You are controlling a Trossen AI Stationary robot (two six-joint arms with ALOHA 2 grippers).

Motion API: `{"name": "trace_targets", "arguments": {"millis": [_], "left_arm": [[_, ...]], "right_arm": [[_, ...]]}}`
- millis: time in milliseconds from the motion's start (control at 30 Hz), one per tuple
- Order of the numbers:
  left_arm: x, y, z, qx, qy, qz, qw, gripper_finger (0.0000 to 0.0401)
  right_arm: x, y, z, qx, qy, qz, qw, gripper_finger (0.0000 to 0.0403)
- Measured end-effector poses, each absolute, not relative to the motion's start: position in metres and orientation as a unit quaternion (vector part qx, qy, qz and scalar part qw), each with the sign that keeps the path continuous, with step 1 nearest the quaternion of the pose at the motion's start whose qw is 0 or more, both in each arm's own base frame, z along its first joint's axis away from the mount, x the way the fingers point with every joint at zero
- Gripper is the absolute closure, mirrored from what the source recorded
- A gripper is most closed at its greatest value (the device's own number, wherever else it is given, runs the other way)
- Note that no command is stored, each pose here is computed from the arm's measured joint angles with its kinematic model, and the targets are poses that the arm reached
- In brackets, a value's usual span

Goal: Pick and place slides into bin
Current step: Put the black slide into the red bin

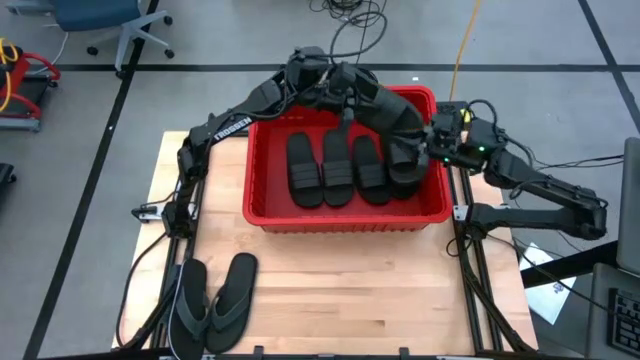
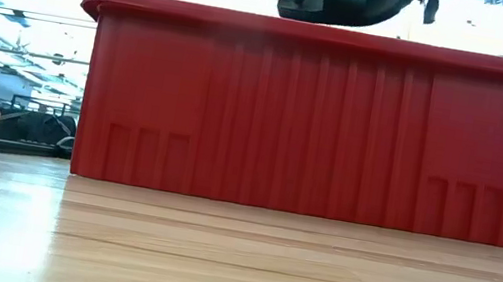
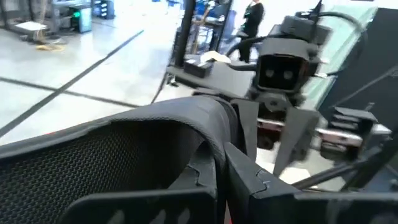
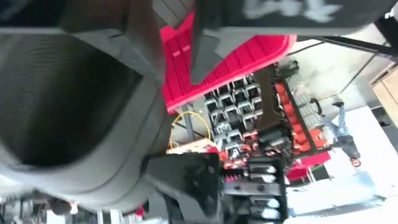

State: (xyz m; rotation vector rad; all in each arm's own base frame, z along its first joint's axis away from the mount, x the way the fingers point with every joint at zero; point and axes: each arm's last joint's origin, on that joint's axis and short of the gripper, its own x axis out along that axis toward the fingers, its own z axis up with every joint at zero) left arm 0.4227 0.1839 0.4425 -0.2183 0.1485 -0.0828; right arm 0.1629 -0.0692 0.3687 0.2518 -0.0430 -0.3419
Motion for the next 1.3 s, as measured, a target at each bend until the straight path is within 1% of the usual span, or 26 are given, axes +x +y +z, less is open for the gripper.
{"name": "trace_targets", "arguments": {"millis": [100,233,333,400,600,733,1000,1133,1300], "left_arm": [[0.422,0.186,0.443,-0.115,0.071,-0.035,0.990,0.0400],[0.422,0.186,0.442,-0.112,0.072,-0.034,0.991,0.0400],[0.422,0.186,0.443,-0.111,0.069,-0.037,0.991,0.0400],[0.422,0.186,0.444,-0.110,0.067,-0.042,0.991,0.0400],[0.422,0.185,0.444,-0.111,0.067,-0.061,0.990,0.0400],[0.421,0.184,0.445,-0.105,0.066,-0.072,0.990,0.0400],[0.420,0.189,0.444,-0.103,0.066,-0.071,0.990,0.0400],[0.419,0.190,0.444,-0.104,0.065,-0.069,0.990,0.0400],[0.420,0.190,0.446,-0.102,0.056,-0.069,0.991,0.0401]], "right_arm": [[0.172,-0.075,0.363,0.146,-0.014,-0.202,0.968,0.0288],[0.180,-0.080,0.360,0.146,-0.018,-0.223,0.964,0.0238],[0.183,-0.082,0.365,0.122,-0.043,-0.227,0.965,0.0215],[0.184,-0.083,0.367,0.114,-0.055,-0.234,0.964,0.0207],[0.185,-0.085,0.370,0.104,-0.074,-0.259,0.957,0.0211],[0.187,-0.086,0.373,0.095,-0.095,-0.257,0.957,0.0226],[0.174,-0.081,0.377,0.097,-0.094,-0.274,0.952,0.0253],[0.163,-0.078,0.386,0.058,-0.048,-0.314,0.947,0.0261],[0.165,-0.080,0.394,-0.025,0.055,-0.333,0.941,0.0267]]}}
